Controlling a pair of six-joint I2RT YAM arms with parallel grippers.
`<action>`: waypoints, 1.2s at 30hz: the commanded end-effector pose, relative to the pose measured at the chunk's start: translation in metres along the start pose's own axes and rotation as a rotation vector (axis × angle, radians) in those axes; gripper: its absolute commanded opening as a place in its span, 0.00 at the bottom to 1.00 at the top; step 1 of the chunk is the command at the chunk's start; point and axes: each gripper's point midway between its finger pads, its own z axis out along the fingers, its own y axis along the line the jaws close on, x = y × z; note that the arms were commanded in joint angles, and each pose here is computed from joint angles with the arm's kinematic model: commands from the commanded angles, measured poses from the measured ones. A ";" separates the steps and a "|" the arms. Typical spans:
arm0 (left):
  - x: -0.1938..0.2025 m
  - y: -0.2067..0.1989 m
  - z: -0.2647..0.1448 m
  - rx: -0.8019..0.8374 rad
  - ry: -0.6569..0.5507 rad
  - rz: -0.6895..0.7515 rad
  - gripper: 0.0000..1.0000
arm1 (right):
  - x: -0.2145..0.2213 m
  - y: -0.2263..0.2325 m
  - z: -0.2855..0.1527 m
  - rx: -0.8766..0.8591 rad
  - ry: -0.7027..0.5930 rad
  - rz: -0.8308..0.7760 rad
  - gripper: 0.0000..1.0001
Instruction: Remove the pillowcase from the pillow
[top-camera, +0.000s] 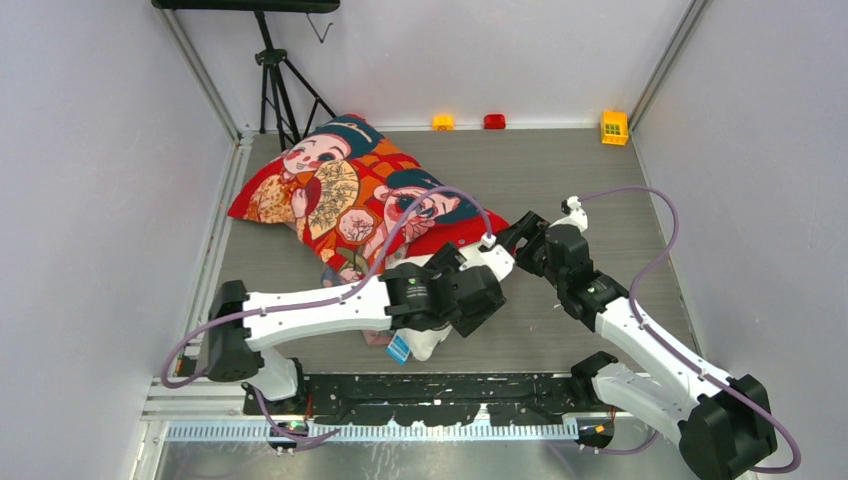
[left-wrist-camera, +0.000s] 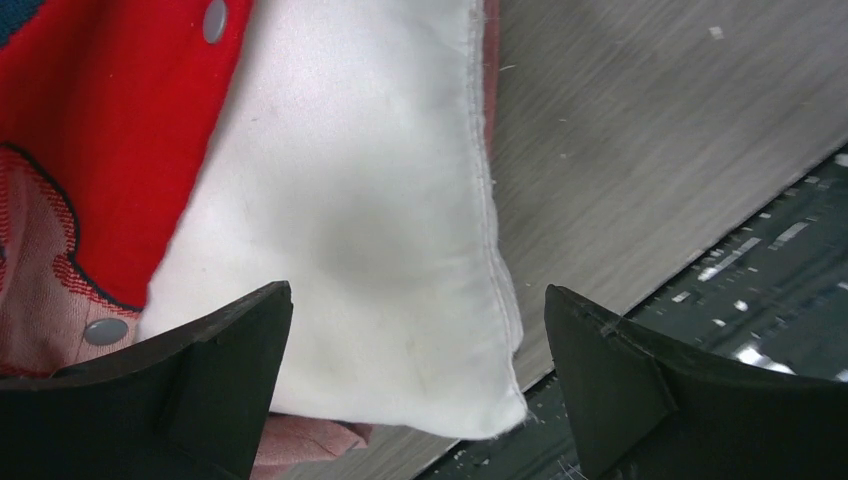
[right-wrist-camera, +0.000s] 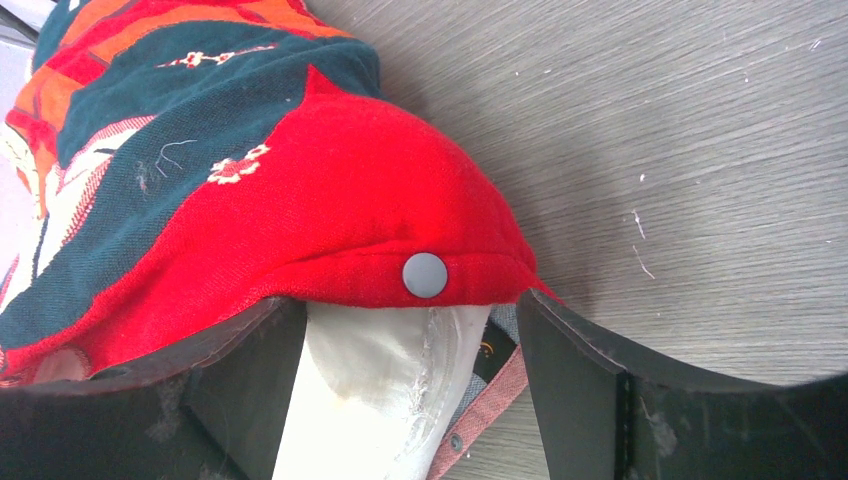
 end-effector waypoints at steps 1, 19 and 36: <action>0.003 0.016 0.019 -0.150 0.008 0.043 1.00 | -0.023 0.030 -0.003 -0.088 -0.053 0.030 0.81; 0.045 0.064 0.042 -0.463 0.081 0.035 0.23 | -0.042 0.027 0.039 -0.121 -0.027 0.183 0.80; -0.023 0.017 -0.063 0.273 -0.162 -0.188 0.00 | -0.042 0.057 0.104 -0.232 0.137 0.204 0.79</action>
